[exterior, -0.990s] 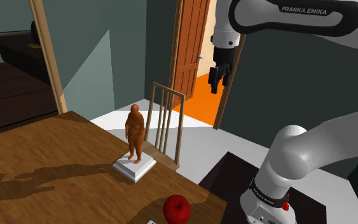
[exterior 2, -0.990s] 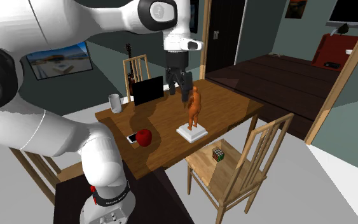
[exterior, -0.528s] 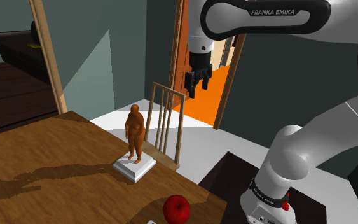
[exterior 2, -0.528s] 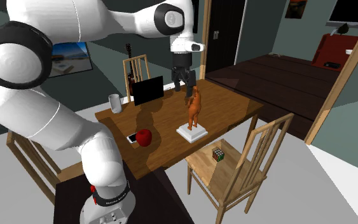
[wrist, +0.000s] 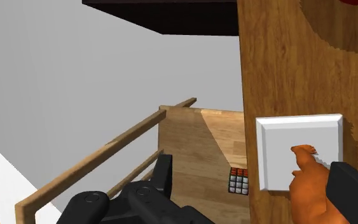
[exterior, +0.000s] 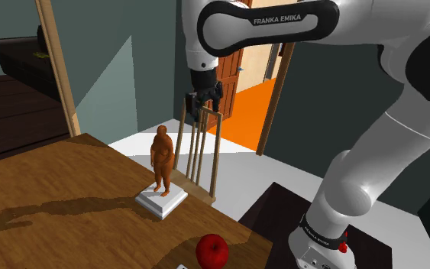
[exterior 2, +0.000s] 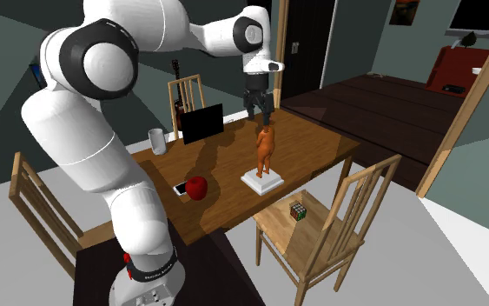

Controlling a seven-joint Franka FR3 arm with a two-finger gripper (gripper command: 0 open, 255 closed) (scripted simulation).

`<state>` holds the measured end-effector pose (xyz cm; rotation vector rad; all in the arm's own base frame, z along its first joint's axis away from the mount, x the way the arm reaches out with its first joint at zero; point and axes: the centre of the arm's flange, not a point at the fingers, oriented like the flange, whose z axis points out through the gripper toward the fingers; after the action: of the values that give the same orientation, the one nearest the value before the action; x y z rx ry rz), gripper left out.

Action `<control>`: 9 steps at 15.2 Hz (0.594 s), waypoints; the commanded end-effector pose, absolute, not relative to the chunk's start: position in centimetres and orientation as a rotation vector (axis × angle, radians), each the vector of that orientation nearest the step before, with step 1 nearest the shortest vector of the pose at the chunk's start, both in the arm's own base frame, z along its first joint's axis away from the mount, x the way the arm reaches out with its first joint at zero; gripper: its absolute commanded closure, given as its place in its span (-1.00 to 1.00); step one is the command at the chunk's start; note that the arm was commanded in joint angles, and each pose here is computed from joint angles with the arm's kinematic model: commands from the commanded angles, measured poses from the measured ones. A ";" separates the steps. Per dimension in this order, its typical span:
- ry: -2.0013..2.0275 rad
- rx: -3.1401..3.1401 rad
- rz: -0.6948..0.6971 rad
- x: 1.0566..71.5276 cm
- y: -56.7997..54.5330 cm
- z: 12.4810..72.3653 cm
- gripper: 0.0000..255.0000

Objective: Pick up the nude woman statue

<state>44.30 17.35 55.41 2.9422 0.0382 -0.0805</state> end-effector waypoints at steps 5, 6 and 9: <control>0.044 2.926 -0.077 49.5 23.0 53.0 -1.00; 0.046 2.923 -0.076 50.4 24.0 52.6 -1.00; 0.049 2.915 -0.074 53.1 26.8 51.5 -1.00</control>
<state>52.23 25.74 51.75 2.9176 0.0495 -0.0752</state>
